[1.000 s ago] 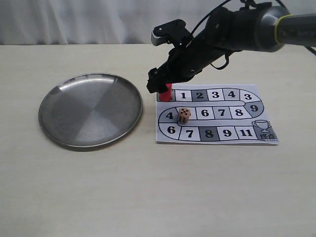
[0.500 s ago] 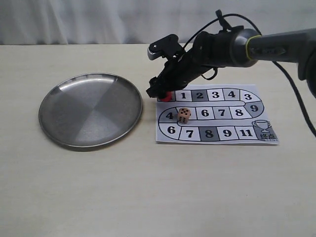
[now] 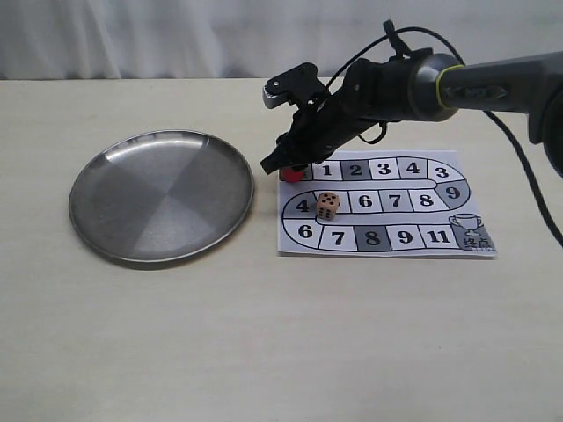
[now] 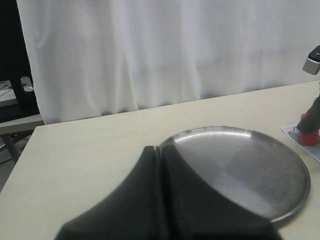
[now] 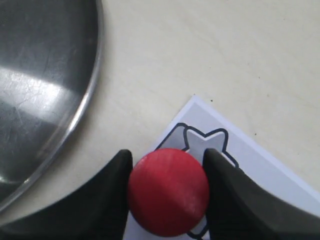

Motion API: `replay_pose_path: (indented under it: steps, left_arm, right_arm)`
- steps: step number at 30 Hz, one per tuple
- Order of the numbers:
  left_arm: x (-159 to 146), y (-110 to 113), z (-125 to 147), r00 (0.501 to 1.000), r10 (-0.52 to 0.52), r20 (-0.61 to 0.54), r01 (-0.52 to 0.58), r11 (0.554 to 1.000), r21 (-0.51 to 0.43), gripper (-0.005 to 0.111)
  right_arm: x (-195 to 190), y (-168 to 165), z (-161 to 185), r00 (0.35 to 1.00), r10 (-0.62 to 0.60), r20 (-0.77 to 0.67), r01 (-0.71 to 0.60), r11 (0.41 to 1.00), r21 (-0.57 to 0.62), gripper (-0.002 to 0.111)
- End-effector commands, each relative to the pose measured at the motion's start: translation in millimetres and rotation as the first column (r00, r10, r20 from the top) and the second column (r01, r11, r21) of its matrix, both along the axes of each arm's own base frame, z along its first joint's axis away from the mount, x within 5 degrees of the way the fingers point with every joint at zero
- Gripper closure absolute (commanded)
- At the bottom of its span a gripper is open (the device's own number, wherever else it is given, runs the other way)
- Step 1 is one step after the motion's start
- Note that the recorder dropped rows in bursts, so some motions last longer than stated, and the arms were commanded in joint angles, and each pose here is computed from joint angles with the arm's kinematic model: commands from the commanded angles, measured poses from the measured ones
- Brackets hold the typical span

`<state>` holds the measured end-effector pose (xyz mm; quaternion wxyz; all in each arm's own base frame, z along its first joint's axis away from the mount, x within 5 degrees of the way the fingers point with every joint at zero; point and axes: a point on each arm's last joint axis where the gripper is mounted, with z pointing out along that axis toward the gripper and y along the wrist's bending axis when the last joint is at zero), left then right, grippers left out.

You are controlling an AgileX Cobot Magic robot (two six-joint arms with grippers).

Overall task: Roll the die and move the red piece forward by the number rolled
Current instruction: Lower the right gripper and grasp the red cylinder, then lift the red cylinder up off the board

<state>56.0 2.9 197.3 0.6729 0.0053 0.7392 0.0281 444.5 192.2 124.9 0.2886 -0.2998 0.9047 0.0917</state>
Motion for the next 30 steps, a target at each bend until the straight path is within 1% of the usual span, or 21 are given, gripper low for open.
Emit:
replay_pose_path:
  steps: [1, 4, 10, 12, 14, 16, 18, 26, 27, 30]
  left_arm:
    - [0.1, -0.6, 0.3, 1.000, -0.010, 0.009, 0.010, 1.000, -0.003, 0.107]
    - [0.1, -0.6, 0.3, 1.000, -0.010, 0.009, 0.010, 1.000, -0.003, 0.107]
    - [0.1, -0.6, 0.3, 1.000, -0.010, 0.009, 0.010, 1.000, -0.003, 0.107]
    - [0.1, -0.6, 0.3, 1.000, -0.010, 0.009, 0.010, 1.000, -0.003, 0.107]
    - [0.1, -0.6, 0.3, 1.000, -0.010, 0.009, 0.010, 1.000, -0.003, 0.107]
    - [0.1, -0.6, 0.3, 1.000, -0.010, 0.009, 0.010, 1.000, -0.003, 0.107]
    - [0.1, -0.6, 0.3, 1.000, -0.010, 0.009, 0.010, 1.000, -0.003, 0.107]
    - [0.1, -0.6, 0.3, 1.000, -0.010, 0.009, 0.010, 1.000, -0.003, 0.107]
    - [0.1, -0.6, 0.3, 1.000, -0.010, 0.009, 0.010, 1.000, -0.003, 0.107]
    - [0.1, -0.6, 0.3, 1.000, -0.010, 0.009, 0.010, 1.000, -0.003, 0.107]
  right_arm:
    - [1.2, 0.2, 16.0, 1.000, -0.016, 0.025, 0.015, 1.000, 0.023, 0.104]
    - [0.6, -3.9, 45.6, 0.996, -0.023, 0.083, 0.020, 0.999, 0.041, 0.104]
    - [-4.8, -24.5, 119.6, 0.971, -0.069, 0.229, 0.048, 0.994, 0.097, 0.104]
    - [-5.7, -32.3, 131.5, 0.966, -0.099, 0.241, 0.072, 0.990, 0.118, 0.104]
    - [-4.8, -38.5, 133.1, 0.966, -0.122, 0.229, 0.095, 0.987, 0.126, 0.104]
    - [-3.5, -42.4, 125.4, 0.969, -0.128, 0.210, 0.106, 0.988, 0.113, 0.104]
    - [-1.7, -46.4, 109.3, 0.976, -0.133, 0.173, 0.117, 0.989, 0.095, 0.104]
    - [3.4, -50.5, 20.2, 0.991, -0.131, -0.009, 0.131, 0.991, -0.001, 0.104]
    - [3.8, -50.4, 4.7, 0.991, -0.131, -0.039, 0.131, 0.991, -0.014, 0.104]
    - [3.6, -50.4, -3.0, 0.990, -0.131, -0.057, 0.130, 0.991, -0.021, 0.104]
